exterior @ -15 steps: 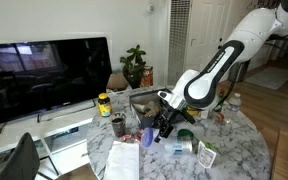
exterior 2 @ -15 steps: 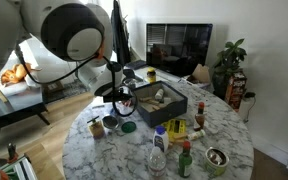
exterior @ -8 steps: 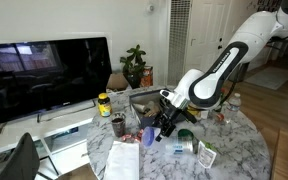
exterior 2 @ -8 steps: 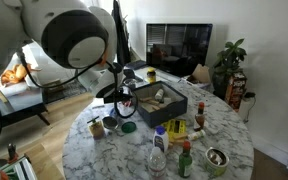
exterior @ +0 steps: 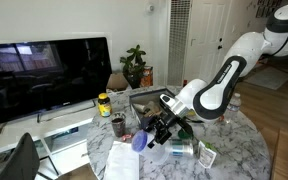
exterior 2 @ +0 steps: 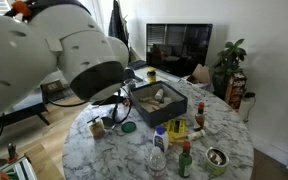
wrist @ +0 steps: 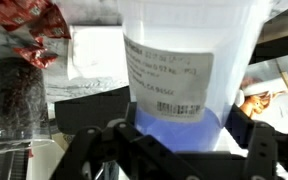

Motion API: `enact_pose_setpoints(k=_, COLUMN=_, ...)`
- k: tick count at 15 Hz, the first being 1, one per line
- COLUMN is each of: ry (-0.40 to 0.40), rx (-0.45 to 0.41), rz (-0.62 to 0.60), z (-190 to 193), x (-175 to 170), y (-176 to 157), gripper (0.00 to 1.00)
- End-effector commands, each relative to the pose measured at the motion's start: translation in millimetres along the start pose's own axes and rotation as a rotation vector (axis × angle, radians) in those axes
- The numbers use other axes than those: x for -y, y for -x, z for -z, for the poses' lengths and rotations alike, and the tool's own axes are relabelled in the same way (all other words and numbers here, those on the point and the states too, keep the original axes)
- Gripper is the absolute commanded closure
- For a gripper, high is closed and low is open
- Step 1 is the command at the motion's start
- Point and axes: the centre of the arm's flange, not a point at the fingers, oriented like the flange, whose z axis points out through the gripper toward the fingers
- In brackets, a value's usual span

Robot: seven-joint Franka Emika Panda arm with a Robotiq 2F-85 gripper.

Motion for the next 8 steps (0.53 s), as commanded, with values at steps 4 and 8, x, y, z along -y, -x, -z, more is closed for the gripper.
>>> enact_pose_setpoints(k=4, ry=0.028, rx=-0.118, rz=0.035, z=-29.7, x=-8.4, y=0.1, gripper=0.4)
enact_pose_setpoints(k=8, ry=0.054, rx=-0.081, rz=0.055, z=-32.6, x=-19.7, y=2.5, gripper=0.06)
